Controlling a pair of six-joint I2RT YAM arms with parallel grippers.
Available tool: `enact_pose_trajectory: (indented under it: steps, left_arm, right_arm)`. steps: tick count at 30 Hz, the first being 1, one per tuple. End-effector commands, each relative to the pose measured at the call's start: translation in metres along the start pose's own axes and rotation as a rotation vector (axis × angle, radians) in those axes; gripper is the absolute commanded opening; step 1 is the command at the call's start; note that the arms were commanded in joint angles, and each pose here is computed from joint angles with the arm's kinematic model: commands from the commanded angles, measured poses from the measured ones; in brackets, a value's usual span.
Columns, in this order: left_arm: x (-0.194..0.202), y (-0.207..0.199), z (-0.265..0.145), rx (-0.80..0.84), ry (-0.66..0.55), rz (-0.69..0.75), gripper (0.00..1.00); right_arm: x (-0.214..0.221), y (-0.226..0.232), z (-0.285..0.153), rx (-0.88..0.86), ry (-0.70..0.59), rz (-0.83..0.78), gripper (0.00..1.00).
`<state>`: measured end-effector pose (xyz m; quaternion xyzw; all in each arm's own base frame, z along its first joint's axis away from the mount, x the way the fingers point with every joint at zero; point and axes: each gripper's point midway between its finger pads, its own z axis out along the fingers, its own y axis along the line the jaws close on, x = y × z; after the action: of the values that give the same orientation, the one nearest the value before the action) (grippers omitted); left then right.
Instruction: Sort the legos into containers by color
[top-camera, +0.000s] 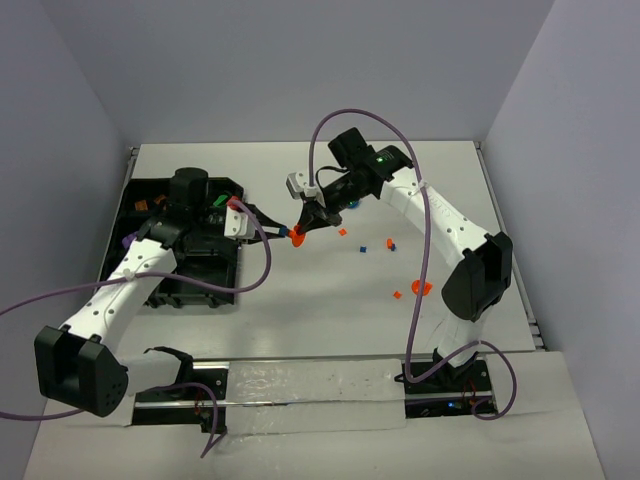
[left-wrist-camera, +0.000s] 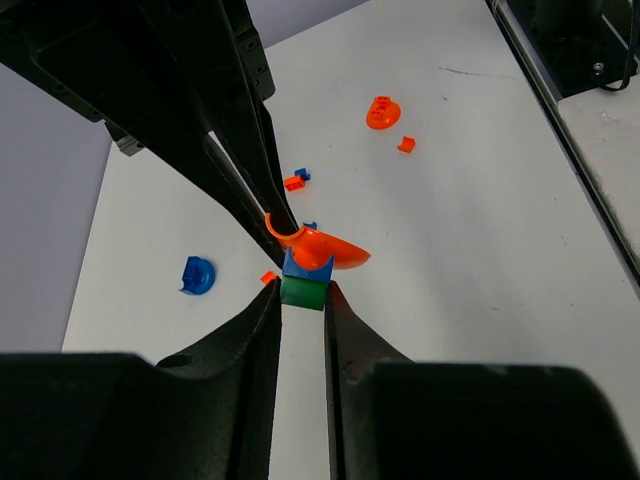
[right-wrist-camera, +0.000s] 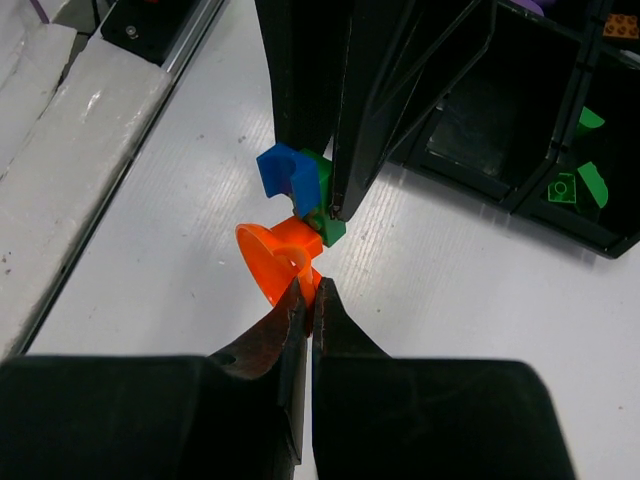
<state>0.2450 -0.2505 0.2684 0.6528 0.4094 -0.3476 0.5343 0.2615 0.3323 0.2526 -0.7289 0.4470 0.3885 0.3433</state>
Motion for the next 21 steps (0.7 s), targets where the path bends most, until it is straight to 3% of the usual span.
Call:
enact_pose_trajectory:
  steps: [1, 11, 21]
  left_arm:
    - [-0.017, 0.008, 0.001, 0.01, -0.023, 0.054, 0.0]
    - [0.009, -0.001, -0.005, 0.005, 0.06, 0.069, 0.0]
    - [0.032, 0.01, -0.014, -0.078, 0.121, 0.073, 0.0]
  right_arm:
    - [-0.018, -0.005, 0.0, 0.011, -0.037, -0.048, 0.0]
    - [0.012, 0.019, -0.023, 0.007, 0.024, 0.011, 0.0]
    - [0.083, 0.054, -0.046, 0.031, 0.139, 0.181, 0.0]
